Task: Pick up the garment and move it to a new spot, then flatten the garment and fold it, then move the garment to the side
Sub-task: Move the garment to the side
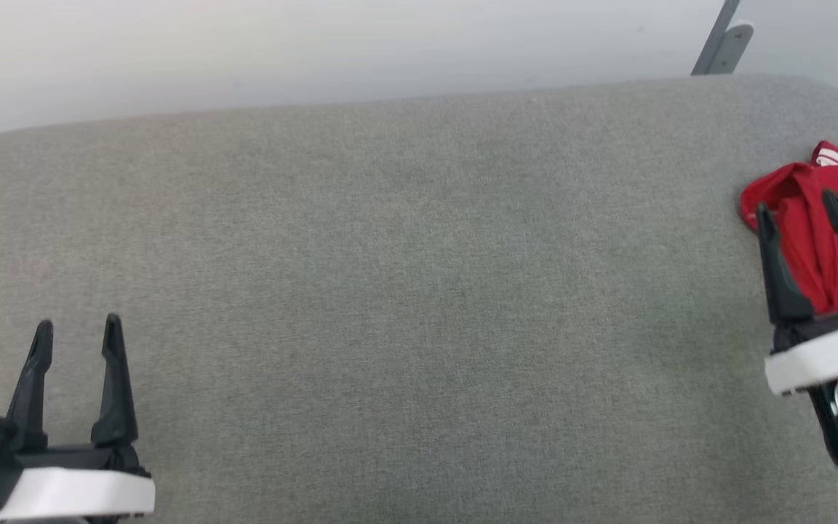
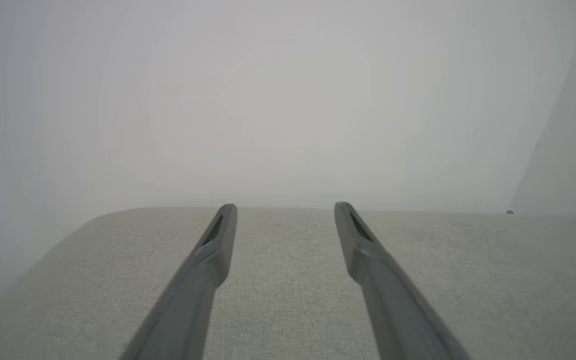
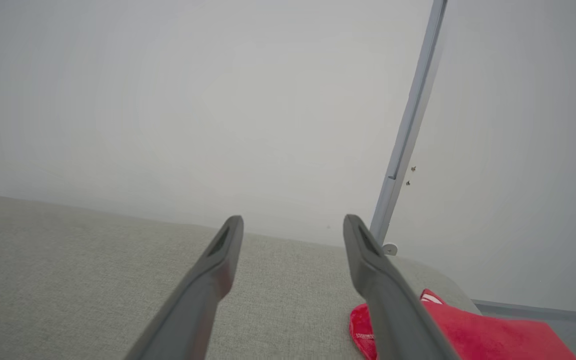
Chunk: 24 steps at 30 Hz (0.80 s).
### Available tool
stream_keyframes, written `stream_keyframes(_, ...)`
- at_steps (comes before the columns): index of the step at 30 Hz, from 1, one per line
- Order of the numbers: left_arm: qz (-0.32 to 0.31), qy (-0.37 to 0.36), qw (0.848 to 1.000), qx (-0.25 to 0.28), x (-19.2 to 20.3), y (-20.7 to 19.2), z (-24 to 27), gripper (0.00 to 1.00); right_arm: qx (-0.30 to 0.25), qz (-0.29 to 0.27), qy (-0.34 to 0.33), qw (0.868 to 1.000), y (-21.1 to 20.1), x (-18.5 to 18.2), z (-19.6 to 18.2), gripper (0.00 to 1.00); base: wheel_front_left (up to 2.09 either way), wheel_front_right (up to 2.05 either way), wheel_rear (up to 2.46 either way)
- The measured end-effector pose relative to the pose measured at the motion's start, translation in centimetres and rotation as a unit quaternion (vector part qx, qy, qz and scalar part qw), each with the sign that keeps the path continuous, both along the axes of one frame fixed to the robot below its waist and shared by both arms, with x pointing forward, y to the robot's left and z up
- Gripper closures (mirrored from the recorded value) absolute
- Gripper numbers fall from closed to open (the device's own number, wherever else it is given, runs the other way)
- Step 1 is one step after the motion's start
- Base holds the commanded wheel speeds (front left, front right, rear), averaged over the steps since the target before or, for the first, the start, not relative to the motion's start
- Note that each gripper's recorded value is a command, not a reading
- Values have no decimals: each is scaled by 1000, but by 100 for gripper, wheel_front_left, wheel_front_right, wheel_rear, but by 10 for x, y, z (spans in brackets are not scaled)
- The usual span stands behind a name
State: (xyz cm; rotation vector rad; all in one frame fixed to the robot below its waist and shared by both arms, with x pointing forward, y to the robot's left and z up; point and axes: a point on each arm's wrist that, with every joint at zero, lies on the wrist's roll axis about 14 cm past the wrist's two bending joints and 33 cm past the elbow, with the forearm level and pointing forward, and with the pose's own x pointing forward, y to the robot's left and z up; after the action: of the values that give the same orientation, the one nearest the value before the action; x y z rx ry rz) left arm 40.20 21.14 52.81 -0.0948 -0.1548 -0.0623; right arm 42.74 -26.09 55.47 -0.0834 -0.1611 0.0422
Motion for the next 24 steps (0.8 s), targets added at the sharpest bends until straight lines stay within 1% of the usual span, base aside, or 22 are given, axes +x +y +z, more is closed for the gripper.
stream_keyframes(7,20,12,1000,-2,-27,15,-4,0,19,-15,-1,1000,-1,-28,-7,0,0,0,0)
stream_keyframes(14,51,20,998,-18,-52,29,-9,0,43,-27,6,999,2,-50,-18,0,0,0,0)
stream_keyframes(24,59,44,997,-33,-80,31,-24,0,66,-33,12,997,7,-69,-26,0,0,0,0)
